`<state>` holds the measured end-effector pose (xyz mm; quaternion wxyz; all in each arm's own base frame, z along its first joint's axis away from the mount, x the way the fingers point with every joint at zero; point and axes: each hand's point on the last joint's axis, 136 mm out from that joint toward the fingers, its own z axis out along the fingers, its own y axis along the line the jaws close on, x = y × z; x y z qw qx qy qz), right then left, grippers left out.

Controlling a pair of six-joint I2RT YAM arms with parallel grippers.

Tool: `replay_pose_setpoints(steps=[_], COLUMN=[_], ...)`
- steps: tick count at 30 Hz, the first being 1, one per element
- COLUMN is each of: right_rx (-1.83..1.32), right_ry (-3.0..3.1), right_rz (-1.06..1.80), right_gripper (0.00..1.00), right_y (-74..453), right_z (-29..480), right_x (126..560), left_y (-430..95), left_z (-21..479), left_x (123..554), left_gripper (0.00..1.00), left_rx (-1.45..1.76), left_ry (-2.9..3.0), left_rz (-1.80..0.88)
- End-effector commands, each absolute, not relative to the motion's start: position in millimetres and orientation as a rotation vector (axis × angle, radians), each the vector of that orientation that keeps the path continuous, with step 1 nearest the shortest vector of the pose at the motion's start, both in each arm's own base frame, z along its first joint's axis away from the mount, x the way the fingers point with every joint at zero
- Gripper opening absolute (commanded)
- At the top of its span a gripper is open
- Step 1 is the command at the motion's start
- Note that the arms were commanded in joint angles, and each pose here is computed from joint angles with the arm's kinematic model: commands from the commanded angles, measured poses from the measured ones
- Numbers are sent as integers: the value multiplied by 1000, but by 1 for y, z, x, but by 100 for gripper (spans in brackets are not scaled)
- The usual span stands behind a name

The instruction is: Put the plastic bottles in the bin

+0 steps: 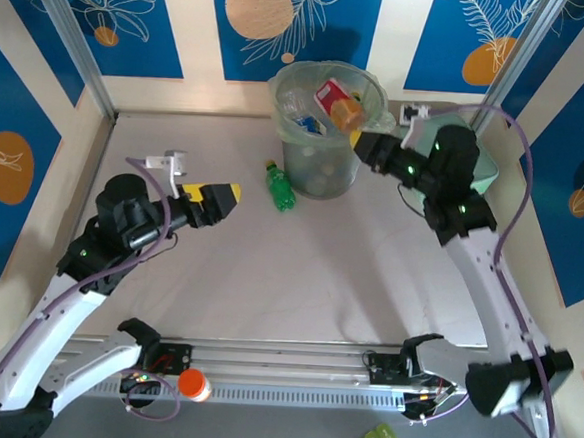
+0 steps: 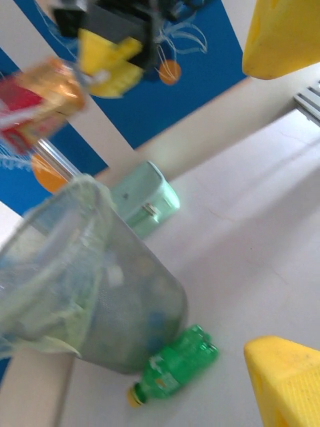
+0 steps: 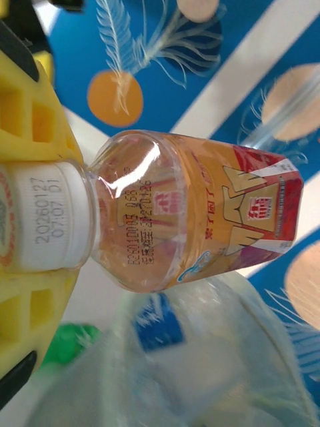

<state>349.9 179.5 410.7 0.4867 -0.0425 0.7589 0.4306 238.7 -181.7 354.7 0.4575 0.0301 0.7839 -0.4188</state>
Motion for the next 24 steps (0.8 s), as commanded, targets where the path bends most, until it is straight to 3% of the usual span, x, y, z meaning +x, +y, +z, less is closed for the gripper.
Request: replay_pose_setpoints(steps=[1, 11, 24], right_rx=[-109, -159, -236], right_ry=[1930, 2069, 2242], right_rz=[856, 817, 851], right_gripper=[20, 20, 23], right_y=[170, 176, 199], right_z=[400, 378, 318], right_x=[391, 493, 526], left_y=[-175, -181, -186], left_z=[353, 351, 348], left_x=[234, 235, 243], left_gripper=[99, 99, 99], left_rx=[122, 184, 186], left_ry=[1956, 1972, 1982], left_rz=[-961, -957, -953])
